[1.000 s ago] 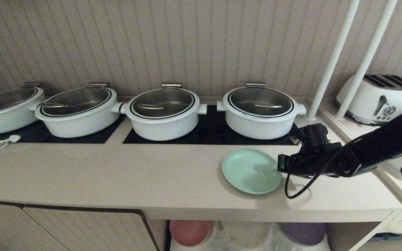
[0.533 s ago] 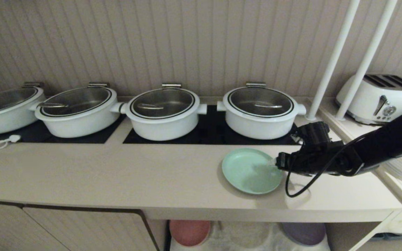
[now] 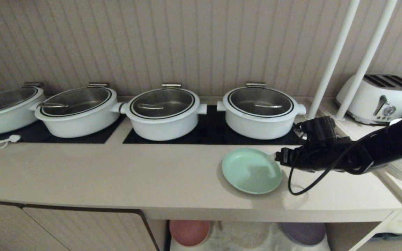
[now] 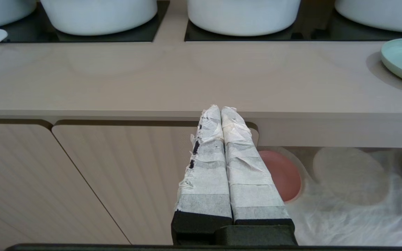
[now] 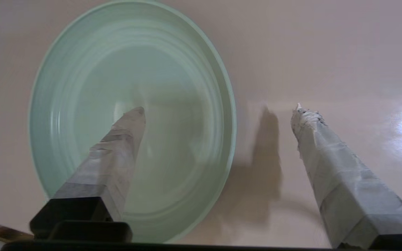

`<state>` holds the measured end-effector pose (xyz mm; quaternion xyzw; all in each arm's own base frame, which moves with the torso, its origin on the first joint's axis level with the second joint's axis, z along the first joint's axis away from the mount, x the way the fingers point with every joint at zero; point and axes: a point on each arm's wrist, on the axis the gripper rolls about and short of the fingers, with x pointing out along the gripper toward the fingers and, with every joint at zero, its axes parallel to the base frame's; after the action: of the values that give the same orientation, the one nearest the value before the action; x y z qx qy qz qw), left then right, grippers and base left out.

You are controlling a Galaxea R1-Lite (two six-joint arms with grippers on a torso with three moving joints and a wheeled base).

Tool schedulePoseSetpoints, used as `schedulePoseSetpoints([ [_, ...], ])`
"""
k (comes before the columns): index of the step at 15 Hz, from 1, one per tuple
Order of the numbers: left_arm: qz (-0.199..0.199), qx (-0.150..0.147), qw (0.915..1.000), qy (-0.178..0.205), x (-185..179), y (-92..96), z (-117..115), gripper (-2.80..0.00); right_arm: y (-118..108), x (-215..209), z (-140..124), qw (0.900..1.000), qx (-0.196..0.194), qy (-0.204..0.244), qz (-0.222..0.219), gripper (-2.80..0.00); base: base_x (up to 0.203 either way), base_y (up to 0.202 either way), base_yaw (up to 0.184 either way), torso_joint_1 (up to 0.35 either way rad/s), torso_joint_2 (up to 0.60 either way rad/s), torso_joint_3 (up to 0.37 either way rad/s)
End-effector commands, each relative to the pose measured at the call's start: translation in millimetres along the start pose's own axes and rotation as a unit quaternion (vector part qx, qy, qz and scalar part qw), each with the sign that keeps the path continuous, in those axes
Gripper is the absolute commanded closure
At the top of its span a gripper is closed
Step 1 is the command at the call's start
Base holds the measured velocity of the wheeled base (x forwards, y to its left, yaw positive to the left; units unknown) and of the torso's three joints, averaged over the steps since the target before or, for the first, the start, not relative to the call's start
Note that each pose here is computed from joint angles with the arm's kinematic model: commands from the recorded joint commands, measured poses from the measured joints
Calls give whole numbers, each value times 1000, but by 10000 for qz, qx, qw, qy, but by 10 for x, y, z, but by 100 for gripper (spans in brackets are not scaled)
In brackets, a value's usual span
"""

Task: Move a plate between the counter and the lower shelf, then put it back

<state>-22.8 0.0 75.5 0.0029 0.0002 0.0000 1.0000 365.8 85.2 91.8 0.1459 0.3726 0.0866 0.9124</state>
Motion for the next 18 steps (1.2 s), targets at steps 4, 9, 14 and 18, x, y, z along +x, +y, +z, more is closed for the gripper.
schedulePoseSetpoints([
  [4,0,2,10000,-5,0,0,1,0,39,-225,41,9998,-24,-196,66,-280,0,0,0,0,0,0],
  [9,0,2,10000,-4,0,0,0,0,47,-498,27,9992,-174,-349,93,-280,0,0,0,0,0,0],
  [14,0,2,10000,-2,0,0,0,0,64,-843,-45,9980,-337,-518,154,0,0,0,0,0,0,0],
  [18,0,2,10000,-2,0,0,0,0,58,-1186,-159,9964,-451,-684,197,0,0,0,0,0,0,0],
])
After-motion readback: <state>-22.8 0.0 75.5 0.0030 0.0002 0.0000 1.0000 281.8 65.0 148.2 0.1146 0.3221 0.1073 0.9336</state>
